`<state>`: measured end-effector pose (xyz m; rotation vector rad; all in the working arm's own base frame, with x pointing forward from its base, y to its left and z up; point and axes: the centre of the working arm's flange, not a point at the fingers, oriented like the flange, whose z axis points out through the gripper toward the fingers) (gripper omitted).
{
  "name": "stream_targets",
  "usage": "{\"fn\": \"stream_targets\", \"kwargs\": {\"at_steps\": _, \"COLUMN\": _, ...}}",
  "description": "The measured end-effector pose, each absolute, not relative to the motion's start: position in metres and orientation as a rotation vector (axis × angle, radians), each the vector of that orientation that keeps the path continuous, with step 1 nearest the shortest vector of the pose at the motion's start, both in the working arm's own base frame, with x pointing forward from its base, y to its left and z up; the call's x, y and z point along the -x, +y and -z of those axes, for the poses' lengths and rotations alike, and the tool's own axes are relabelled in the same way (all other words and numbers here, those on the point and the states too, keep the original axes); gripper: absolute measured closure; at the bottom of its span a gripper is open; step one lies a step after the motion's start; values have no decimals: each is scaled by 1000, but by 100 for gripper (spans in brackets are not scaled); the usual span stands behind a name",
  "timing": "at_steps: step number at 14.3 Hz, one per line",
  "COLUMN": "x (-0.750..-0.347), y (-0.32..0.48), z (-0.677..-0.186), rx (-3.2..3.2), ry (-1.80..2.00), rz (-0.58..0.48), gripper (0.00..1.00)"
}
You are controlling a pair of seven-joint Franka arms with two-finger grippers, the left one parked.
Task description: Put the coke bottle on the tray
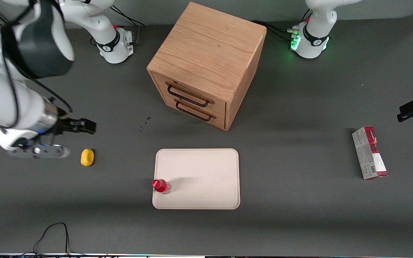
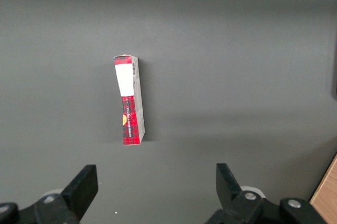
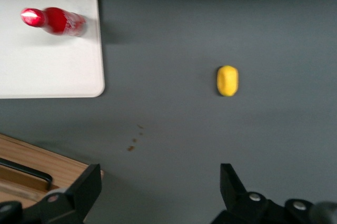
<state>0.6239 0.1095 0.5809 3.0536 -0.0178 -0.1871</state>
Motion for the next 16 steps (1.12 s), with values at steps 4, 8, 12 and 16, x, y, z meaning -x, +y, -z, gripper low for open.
{"fn": "stream_targets", "kwargs": {"at_steps": 4, "x": -602, "y": 15, "z": -594, "rx": -3107, "ry": -40, "rz": 125, "gripper": 0}}
{"fn": "stream_targets", "kwargs": {"at_steps": 8, "x": -584, "y": -16, "z": -597, "rx": -3139, "ry": -64, "rz": 75, "gripper": 0}}
{"fn": "stream_targets", "kwargs": {"at_steps": 12, "x": -575, "y": -17, "z": -604, "rx": -3141, "ry": -60, "rz": 78, "gripper": 0}}
{"fn": "stream_targets", "kwargs": {"at_steps": 16, "x": -570, "y": -34, "z": -600, "rx": -3137, "ry": -107, "rz": 134, "gripper": 0}}
